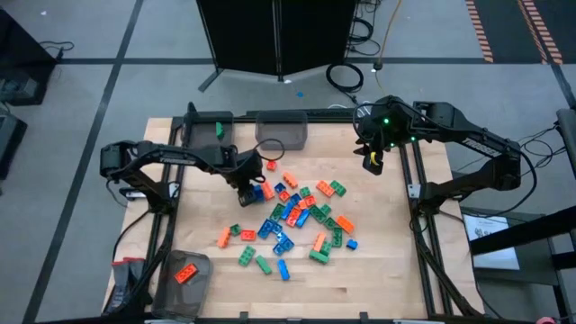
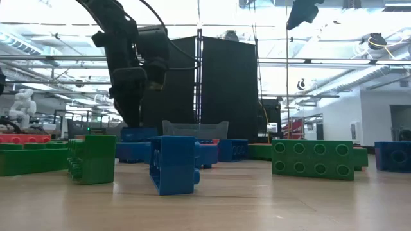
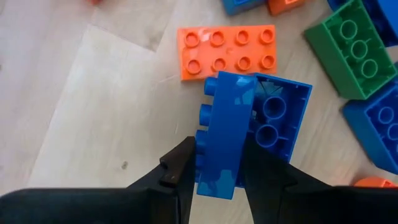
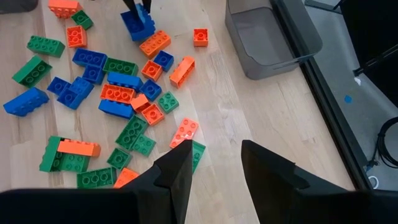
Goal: Sort blocks
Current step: Put the blue gamepiece into the top right black bin
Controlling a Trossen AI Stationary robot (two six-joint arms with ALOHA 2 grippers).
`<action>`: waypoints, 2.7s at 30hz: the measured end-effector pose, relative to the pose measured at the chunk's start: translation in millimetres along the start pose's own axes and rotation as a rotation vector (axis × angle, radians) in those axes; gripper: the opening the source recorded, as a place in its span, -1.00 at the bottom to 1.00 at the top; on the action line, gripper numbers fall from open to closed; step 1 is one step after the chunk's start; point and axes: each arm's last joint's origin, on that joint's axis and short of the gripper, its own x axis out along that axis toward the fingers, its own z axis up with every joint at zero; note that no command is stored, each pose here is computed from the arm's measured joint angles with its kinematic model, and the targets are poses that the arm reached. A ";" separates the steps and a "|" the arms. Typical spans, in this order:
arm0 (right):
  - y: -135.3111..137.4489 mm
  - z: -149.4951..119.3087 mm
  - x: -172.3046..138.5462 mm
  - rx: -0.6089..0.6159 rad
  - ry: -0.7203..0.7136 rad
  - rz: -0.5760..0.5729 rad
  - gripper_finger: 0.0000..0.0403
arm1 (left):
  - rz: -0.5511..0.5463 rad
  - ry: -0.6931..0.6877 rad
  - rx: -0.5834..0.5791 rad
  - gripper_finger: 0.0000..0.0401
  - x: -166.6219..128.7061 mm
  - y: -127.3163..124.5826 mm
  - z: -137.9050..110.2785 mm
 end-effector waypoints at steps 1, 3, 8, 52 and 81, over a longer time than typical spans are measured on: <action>0.0 0.0 -0.1 0.000 0.000 0.000 -0.33 | 0.000 -0.001 0.004 -0.43 0.0 0.0 0.1; 0.0 0.0 0.0 0.000 0.000 0.000 -0.33 | 0.000 0.000 0.020 -0.43 0.0 0.0 0.0; 0.0 0.0 0.0 0.000 0.000 0.000 -0.33 | -0.001 0.014 0.038 -0.43 0.1 0.1 -1.4; 0.1 0.0 0.0 0.007 0.000 0.001 -0.33 | 0.164 0.051 -0.130 0.27 12.1 22.3 -8.4; 0.0 0.3 -0.2 0.006 -0.004 0.000 -0.33 | 0.146 0.094 -0.203 -0.43 -9.7 13.4 32.2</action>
